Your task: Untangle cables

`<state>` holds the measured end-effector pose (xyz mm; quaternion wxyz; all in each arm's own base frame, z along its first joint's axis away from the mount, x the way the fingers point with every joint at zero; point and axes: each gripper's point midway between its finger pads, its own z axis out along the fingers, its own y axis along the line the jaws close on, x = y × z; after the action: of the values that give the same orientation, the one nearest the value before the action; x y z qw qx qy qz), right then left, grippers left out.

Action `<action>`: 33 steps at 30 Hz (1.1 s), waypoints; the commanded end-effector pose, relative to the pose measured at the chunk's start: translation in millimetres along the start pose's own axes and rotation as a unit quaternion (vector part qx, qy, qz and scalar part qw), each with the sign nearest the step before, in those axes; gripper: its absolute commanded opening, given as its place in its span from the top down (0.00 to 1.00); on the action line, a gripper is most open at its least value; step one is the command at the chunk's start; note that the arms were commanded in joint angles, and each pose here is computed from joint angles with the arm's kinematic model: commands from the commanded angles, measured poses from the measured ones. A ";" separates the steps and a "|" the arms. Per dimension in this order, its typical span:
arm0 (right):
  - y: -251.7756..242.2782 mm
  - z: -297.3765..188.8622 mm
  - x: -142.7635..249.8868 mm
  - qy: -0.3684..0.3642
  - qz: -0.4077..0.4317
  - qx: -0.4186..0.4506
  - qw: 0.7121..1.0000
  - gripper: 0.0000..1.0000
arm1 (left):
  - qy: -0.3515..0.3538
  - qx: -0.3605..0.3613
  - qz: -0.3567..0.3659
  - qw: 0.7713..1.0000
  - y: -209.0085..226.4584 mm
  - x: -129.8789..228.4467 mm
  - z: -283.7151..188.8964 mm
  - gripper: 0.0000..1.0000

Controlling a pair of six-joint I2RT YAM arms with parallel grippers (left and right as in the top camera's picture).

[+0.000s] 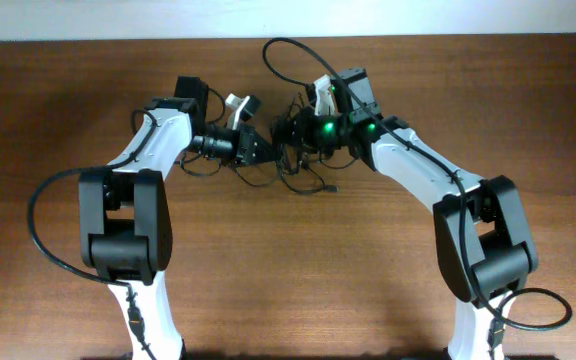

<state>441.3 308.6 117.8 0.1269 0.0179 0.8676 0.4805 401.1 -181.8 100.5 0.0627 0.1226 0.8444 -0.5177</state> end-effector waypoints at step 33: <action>-10.3 -56.3 -17.0 0.031 0.050 -0.057 0.997 0.96 | 0.004 0.026 0.052 0.998 -13.4 6.4 -2.2 0.69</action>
<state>451.2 246.3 125.1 0.0773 0.0627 0.8497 0.5179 392.4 -185.7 108.8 0.0768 0.1627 0.8225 -0.5395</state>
